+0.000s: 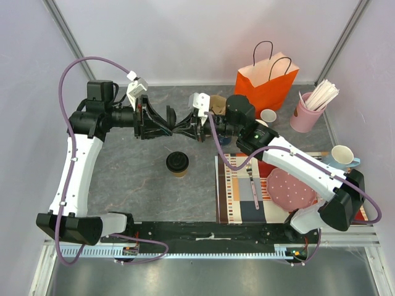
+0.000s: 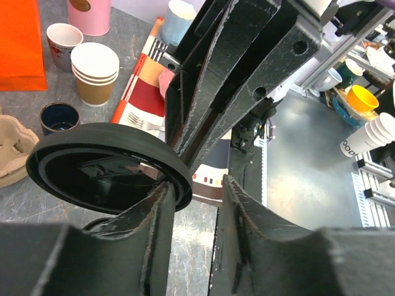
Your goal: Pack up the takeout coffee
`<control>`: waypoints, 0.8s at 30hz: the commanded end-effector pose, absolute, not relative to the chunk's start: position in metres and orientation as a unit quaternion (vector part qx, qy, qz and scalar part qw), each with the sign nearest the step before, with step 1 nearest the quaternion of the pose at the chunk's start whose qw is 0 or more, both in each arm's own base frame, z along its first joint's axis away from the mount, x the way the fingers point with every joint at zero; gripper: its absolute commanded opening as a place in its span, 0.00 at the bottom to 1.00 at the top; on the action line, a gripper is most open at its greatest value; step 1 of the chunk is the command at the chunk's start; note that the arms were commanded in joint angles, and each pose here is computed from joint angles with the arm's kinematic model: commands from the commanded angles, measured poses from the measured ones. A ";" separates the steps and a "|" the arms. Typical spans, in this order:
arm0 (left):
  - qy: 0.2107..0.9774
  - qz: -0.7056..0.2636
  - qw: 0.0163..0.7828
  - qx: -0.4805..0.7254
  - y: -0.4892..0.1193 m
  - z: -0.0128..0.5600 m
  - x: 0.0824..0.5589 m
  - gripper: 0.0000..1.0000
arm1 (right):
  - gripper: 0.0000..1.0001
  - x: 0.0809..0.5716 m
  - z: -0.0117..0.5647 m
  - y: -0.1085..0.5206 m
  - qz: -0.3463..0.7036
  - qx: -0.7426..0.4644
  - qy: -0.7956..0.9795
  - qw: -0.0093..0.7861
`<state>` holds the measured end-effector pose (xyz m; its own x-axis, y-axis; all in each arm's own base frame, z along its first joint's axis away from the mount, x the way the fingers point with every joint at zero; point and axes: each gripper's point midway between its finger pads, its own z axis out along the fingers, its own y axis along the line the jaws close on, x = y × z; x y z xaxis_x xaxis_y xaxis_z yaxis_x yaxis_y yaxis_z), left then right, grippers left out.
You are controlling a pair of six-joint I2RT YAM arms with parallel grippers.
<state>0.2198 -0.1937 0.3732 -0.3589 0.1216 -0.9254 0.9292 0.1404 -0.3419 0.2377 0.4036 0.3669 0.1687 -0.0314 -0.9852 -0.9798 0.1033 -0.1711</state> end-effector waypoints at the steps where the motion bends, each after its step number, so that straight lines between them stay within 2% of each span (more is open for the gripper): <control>1: 0.644 -0.507 0.406 0.404 -0.196 0.381 0.226 0.45 | 0.00 0.250 0.340 0.400 0.395 -0.514 0.533 0.543; 7: 0.677 -0.462 0.425 0.384 -0.190 0.373 0.245 0.57 | 0.00 0.269 0.318 0.391 0.351 -0.498 0.589 0.531; 11: 0.752 -0.364 0.448 0.317 -0.169 0.349 0.287 0.62 | 0.00 0.284 0.298 0.381 0.305 -0.488 0.633 0.518; 14: 0.778 -0.322 0.447 0.302 -0.158 0.330 0.302 0.62 | 0.00 0.295 0.282 0.371 0.265 -0.481 0.665 0.506; 20: 0.794 -0.304 0.441 0.286 -0.151 0.310 0.312 0.62 | 0.00 0.313 0.249 0.355 0.202 -0.467 0.722 0.469; 24: 0.807 -0.267 0.447 0.277 -0.140 0.303 0.318 0.63 | 0.00 0.315 0.209 0.334 0.144 -0.469 0.774 0.401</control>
<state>0.3031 -0.1529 0.3003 -0.4728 0.2088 -0.8561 0.7360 0.6278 -0.2534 0.3053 0.3594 0.2289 -0.1552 -0.5014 -0.8512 -0.8844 0.4544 -0.1065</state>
